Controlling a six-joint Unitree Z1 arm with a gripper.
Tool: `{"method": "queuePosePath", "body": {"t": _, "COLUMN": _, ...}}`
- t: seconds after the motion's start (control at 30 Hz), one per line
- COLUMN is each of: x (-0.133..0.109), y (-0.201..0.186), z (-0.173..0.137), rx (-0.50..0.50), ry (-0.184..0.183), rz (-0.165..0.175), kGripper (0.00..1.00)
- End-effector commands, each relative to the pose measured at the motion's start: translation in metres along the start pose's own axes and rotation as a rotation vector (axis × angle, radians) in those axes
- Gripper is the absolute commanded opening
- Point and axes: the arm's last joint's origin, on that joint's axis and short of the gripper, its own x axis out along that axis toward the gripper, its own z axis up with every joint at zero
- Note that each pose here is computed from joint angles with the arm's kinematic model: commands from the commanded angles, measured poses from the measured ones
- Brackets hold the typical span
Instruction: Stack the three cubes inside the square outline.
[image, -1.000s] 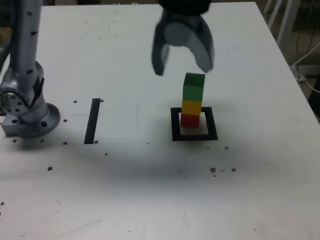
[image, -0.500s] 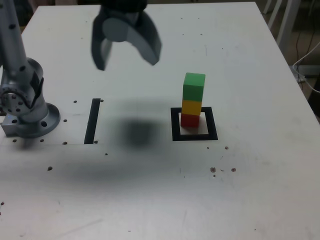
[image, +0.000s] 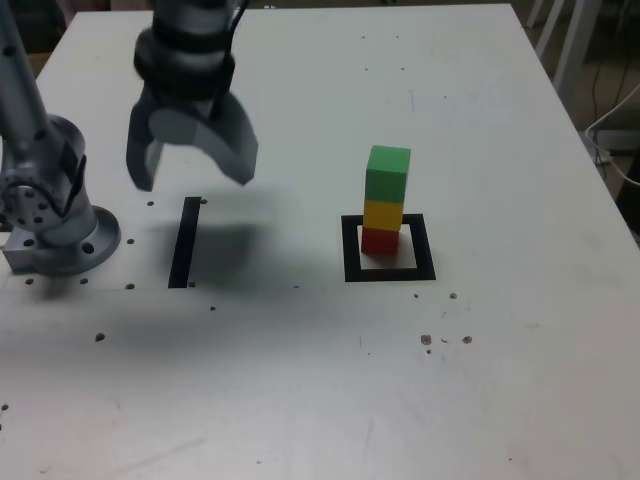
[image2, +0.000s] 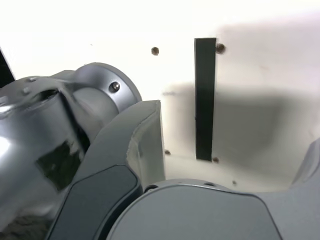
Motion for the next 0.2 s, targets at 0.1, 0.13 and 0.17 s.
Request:
{"method": "queuePosePath", "body": {"t": 0.1, "x": 0.016, "y": -0.002, "z": -0.001, "rx": -0.009, "ry": -0.007, "rz": -0.031, "kGripper": 1.0}}
{"method": "queuePosePath", "body": {"t": 0.13, "x": 0.018, "y": -0.002, "z": -0.001, "rx": -0.011, "ry": -0.007, "rz": -0.034, "kGripper": 1.0}}
{"method": "queuePosePath", "body": {"t": 0.17, "x": 0.02, "y": -0.002, "z": -0.001, "rx": -0.014, "ry": -0.008, "rz": -0.038, "kGripper": 1.0}}
